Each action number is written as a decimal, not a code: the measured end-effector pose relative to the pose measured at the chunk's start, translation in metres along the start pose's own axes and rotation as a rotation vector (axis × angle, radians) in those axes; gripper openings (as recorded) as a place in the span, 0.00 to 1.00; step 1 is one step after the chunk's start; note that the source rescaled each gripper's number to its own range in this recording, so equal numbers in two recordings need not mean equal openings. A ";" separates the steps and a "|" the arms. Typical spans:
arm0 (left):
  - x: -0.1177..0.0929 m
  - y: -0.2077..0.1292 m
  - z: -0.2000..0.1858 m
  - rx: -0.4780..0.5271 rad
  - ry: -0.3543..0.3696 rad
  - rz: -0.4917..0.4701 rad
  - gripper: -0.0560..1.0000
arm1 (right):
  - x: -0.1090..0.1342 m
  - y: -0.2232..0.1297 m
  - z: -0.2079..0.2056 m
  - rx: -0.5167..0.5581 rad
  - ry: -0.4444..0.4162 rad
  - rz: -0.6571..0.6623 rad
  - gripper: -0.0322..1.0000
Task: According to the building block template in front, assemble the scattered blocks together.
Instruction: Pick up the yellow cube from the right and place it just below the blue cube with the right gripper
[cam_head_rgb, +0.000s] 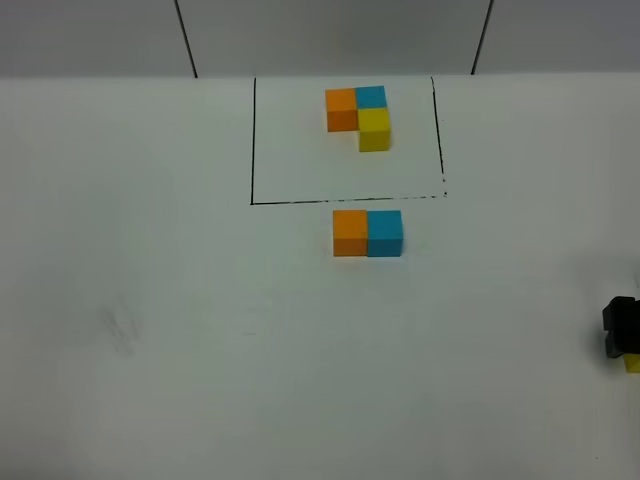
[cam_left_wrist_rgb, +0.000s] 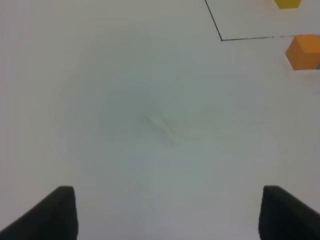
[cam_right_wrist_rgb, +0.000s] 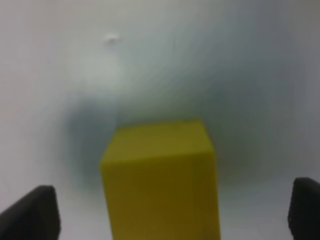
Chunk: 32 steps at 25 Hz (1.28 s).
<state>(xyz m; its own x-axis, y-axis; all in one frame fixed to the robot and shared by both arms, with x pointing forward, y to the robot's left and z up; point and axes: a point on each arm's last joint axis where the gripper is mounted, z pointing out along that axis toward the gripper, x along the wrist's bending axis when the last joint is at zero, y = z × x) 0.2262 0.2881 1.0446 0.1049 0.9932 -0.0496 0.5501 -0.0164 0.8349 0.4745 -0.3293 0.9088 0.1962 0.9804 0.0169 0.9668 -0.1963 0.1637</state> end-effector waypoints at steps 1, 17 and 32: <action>0.000 0.000 0.000 0.000 0.000 0.000 0.73 | 0.000 0.000 0.001 0.006 0.000 0.000 0.85; 0.000 0.000 0.000 0.000 0.000 -0.002 0.73 | 0.003 -0.001 0.017 0.059 0.020 0.040 0.25; 0.000 0.000 0.000 0.000 0.000 -0.001 0.73 | 0.118 -0.046 -0.017 0.080 0.103 -0.169 0.25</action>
<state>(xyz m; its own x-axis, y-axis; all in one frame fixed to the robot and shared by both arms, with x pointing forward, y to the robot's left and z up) 0.2262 0.2881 1.0446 0.1044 0.9933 -0.0504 0.5502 -0.0154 0.8349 0.4504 -0.2040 0.9202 0.0167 0.9951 0.0976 0.9952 -0.0260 0.0941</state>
